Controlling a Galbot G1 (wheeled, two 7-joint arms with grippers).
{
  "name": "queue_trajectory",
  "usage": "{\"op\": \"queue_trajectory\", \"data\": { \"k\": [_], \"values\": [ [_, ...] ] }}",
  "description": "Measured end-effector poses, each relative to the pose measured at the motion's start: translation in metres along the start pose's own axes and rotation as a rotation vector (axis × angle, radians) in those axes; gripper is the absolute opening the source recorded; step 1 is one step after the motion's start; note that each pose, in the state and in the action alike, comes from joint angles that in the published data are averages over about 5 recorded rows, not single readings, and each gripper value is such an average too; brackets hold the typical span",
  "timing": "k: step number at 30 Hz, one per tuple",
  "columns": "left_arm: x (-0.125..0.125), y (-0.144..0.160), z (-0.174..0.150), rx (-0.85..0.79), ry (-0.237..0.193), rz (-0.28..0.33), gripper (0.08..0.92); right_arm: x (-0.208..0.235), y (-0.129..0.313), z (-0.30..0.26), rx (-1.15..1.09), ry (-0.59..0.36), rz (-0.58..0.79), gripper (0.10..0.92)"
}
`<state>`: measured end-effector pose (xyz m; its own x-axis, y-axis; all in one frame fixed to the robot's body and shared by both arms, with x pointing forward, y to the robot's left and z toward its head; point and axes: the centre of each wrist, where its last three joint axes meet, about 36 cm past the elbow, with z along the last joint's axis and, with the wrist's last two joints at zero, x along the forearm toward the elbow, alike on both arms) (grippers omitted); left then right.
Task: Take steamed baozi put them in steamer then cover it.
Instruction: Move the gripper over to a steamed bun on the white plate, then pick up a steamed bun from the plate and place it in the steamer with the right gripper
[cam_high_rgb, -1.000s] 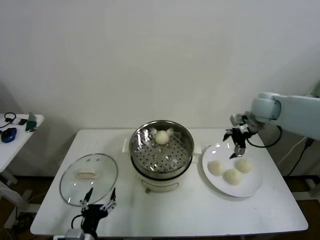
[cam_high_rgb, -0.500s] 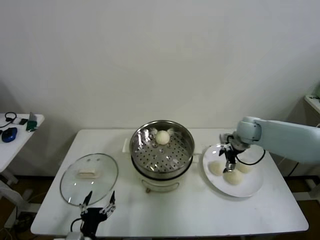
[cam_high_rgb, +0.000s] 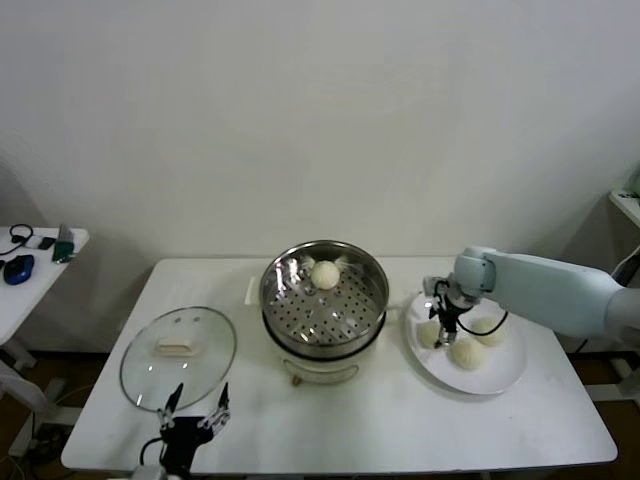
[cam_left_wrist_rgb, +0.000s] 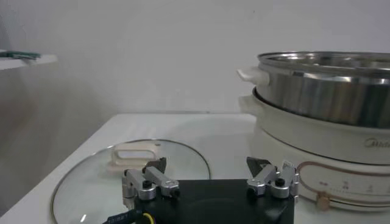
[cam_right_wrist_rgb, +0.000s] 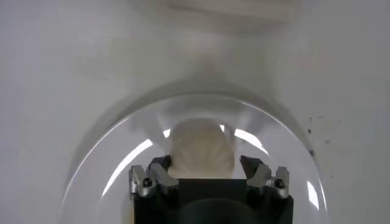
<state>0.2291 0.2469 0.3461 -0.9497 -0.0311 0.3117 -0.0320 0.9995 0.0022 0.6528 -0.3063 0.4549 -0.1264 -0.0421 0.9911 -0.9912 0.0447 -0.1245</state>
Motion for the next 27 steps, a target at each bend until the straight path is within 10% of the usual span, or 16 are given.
{"op": "queue_trajectory", "data": {
  "k": [11, 27],
  "values": [
    [0.000, 0.000, -0.005, 0.000, -0.010, -0.003, 0.823, 0.041, -0.015, 0.001, 0.006, -0.032, 0.013, 0.630],
    [-0.002, -0.004, -0.014, 0.000, -0.023, 0.015, 0.823, 0.268, -0.052, -0.093, 0.139, -0.209, 0.160, 0.635]
  ]
}}
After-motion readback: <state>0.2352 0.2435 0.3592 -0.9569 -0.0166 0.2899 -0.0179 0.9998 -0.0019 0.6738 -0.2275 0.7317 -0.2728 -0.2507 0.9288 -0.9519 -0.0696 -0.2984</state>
